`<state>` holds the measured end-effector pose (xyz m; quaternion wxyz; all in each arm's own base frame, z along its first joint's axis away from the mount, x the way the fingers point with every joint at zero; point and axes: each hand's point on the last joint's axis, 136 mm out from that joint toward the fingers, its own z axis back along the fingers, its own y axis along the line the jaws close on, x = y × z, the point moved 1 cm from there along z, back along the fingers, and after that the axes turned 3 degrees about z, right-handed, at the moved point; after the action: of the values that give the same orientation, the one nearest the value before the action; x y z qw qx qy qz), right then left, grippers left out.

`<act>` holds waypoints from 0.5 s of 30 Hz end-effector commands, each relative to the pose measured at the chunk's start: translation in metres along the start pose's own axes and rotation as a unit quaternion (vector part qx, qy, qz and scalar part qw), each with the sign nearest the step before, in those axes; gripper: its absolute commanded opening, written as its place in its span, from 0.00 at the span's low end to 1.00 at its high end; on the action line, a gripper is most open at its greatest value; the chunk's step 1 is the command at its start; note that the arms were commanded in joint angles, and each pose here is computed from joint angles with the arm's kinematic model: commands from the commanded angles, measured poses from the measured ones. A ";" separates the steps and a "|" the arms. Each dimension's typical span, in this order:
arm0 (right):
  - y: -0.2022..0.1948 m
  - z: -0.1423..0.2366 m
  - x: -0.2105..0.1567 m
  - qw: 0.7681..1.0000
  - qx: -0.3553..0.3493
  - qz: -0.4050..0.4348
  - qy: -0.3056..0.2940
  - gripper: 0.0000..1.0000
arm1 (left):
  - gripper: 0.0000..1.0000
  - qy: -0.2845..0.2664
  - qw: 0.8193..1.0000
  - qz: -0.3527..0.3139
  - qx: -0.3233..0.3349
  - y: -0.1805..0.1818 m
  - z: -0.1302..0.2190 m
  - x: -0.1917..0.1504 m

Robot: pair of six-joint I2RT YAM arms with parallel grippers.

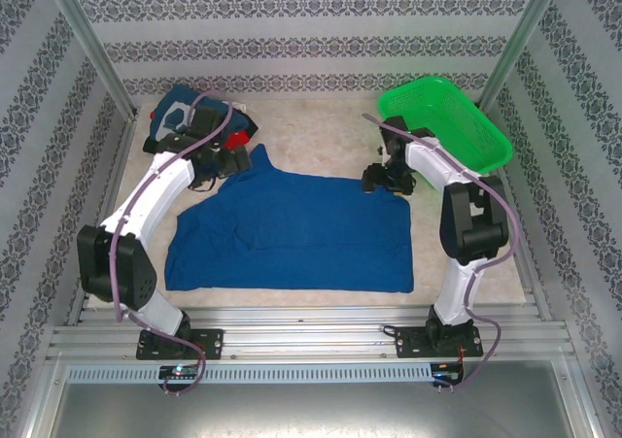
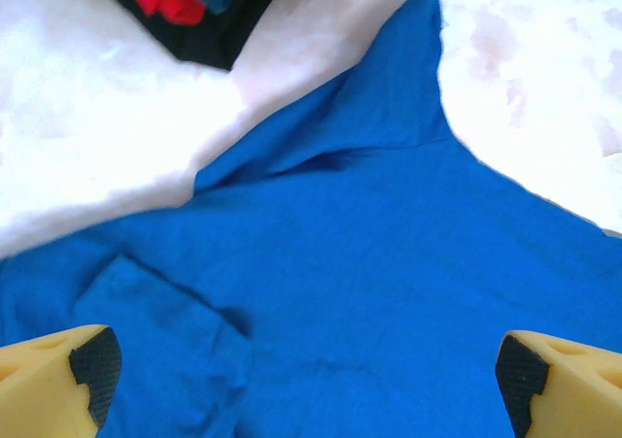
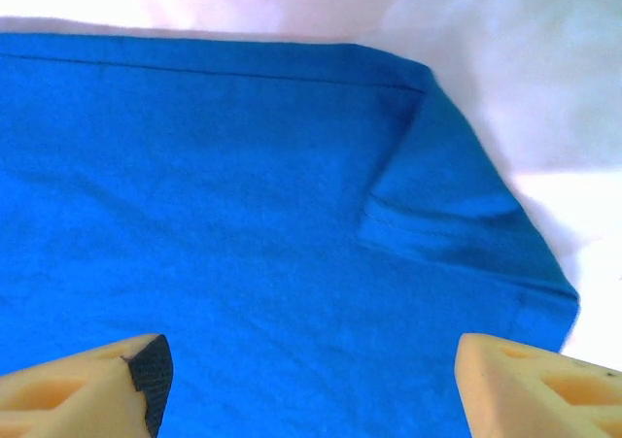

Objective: Fold and stack the t-shirts

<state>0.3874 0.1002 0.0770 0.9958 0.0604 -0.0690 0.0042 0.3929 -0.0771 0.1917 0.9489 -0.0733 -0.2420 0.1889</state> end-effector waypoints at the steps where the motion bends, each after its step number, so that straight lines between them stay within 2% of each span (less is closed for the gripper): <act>1: -0.007 -0.006 -0.005 0.998 -0.049 0.039 0.025 0.71 | 0.99 -0.011 0.997 -0.070 -0.025 -0.024 -0.001 0.012; 9: -0.016 -0.022 0.008 0.988 -0.129 0.073 0.032 0.60 | 1.00 -0.016 0.995 -0.095 -0.027 -0.031 -0.007 0.019; 15: -0.021 -0.029 0.013 0.986 -0.149 0.073 0.033 0.53 | 1.00 -0.019 0.995 -0.098 -0.031 -0.032 -0.007 0.021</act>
<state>0.4022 0.0885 0.0479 0.9953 -0.0613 -0.0454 0.0589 0.4159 -0.0927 0.1919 0.9587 -0.0683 -0.2539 0.1084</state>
